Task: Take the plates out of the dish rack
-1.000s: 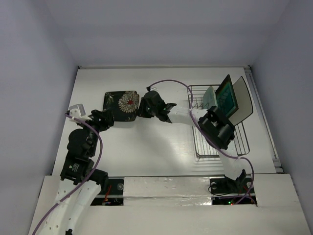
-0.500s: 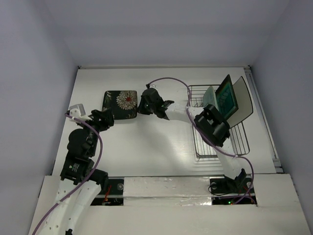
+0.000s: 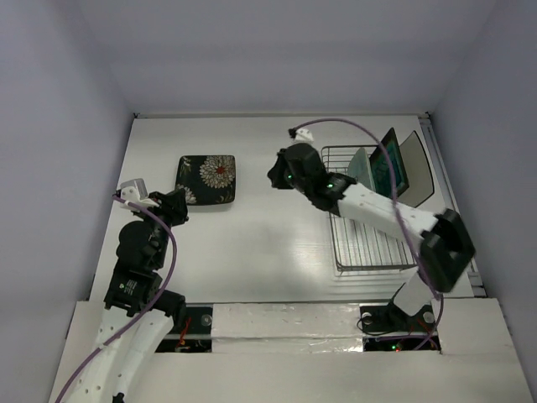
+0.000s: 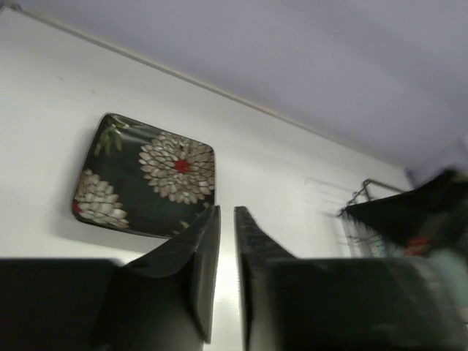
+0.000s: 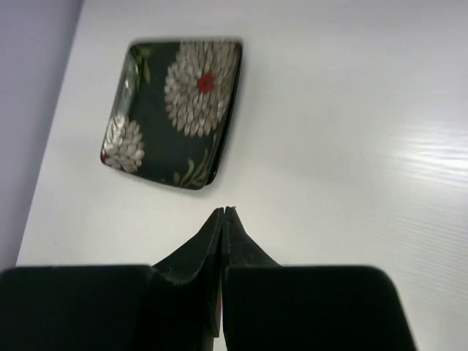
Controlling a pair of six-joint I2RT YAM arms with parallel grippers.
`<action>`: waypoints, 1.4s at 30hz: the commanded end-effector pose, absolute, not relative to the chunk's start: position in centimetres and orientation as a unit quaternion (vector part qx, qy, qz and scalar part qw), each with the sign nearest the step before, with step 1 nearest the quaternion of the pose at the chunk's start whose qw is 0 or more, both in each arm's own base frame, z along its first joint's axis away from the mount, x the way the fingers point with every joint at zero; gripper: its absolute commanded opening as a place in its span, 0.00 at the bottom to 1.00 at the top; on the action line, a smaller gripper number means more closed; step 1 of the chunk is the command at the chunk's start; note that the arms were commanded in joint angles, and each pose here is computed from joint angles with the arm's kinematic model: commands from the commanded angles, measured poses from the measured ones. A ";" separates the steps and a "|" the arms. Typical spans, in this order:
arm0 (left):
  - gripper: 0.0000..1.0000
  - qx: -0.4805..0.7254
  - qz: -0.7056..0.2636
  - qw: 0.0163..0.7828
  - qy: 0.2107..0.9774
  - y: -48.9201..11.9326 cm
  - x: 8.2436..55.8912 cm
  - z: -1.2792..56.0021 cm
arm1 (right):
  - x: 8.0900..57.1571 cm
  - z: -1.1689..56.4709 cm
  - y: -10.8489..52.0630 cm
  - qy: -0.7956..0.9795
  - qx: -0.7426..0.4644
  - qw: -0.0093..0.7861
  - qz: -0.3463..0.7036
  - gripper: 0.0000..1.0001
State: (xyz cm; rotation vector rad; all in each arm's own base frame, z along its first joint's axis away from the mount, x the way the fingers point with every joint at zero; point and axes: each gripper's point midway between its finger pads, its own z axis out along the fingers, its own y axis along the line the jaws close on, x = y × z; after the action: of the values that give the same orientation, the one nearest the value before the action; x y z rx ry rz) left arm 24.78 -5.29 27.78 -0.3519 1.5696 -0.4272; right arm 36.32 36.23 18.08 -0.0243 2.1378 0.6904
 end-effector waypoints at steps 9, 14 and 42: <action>0.00 -0.149 -0.210 0.695 0.671 -5.5 23.8 29.8 | 32.0 24.0 9.5 0.850 0.109 0.508 -0.088 0.30; 0.16 -0.146 -0.215 0.698 0.668 -5.6 23.5 30.1 | 32.2 21.1 5.1 0.879 0.110 0.438 -0.151 0.53; 0.36 -0.137 -0.233 0.708 0.653 -6.0 22.6 31.0 | 35.2 20.5 2.7 0.901 0.060 0.353 -0.245 0.00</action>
State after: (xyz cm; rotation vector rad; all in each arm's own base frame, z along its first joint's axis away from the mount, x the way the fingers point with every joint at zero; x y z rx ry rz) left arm 22.84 -5.92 29.58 -0.3125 1.5005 -0.4956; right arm 34.51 3.78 15.51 0.0883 2.4594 -0.6090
